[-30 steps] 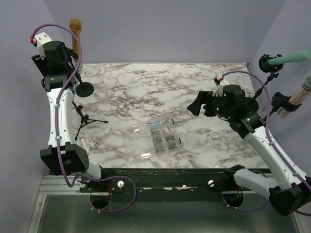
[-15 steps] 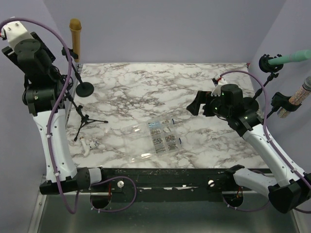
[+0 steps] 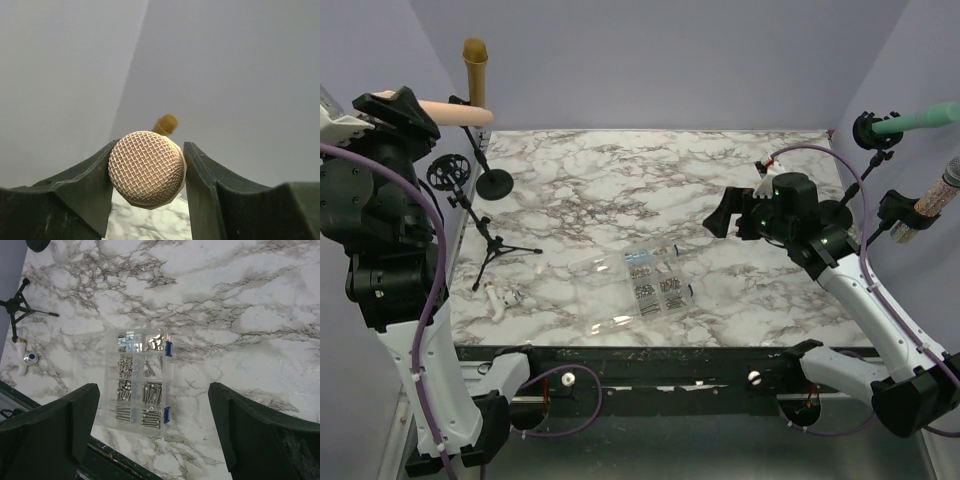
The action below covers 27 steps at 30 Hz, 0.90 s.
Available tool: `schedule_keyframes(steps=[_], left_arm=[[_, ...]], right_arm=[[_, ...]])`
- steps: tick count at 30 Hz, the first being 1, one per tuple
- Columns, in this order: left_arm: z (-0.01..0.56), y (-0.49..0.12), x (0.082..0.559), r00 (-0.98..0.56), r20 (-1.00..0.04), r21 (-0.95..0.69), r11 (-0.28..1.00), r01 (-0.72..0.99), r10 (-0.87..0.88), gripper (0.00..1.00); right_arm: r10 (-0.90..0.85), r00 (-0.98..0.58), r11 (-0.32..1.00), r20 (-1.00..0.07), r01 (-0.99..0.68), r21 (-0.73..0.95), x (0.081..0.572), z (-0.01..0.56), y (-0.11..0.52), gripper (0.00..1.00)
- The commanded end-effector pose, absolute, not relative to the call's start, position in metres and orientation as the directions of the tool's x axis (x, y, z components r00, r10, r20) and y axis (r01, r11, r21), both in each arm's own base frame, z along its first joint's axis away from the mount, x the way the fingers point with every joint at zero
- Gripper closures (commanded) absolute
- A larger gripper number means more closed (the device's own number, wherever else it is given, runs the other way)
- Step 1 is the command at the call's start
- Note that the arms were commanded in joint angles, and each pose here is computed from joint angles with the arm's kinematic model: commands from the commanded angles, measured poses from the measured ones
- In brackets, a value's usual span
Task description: Remove the microphone from the stand
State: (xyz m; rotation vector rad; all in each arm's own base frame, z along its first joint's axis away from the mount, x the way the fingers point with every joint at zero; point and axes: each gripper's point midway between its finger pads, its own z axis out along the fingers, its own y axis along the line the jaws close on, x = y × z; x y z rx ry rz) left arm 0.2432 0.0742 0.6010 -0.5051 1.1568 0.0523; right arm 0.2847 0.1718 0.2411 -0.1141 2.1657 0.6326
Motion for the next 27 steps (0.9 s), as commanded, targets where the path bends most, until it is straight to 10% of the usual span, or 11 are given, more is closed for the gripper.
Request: schedule_keyframes(steps=[1,7,14,27], left_arm=[[0.57,0.018,0.277,0.276,-0.822,-0.519,0.855,-0.004,-0.498,1.0],[0.503,-0.059,0.32,-0.006,-0.717,-0.69,0.708,0.152,-0.697,1.0],[0.383,-0.132,0.369,-0.263,-0.5,-0.842,0.534,-0.074,-0.825,1.0],[0.205,-0.175,0.395,-0.226,0.01,-0.784,0.133,-0.606,-0.974,1.0]], right_arm=[[0.146,-0.641,0.846,-0.753,-0.313,0.431,0.282,0.245,0.18,0.0],[0.168,-0.65,0.849,-0.741,-0.286,0.443,0.281,0.24,0.178,0.0],[0.189,-0.665,0.838,-0.722,-0.274,0.471,0.275,0.239,0.179,0.0],[0.201,-0.663,0.856,-0.721,-0.239,0.458,0.267,0.233,0.169,0.0]])
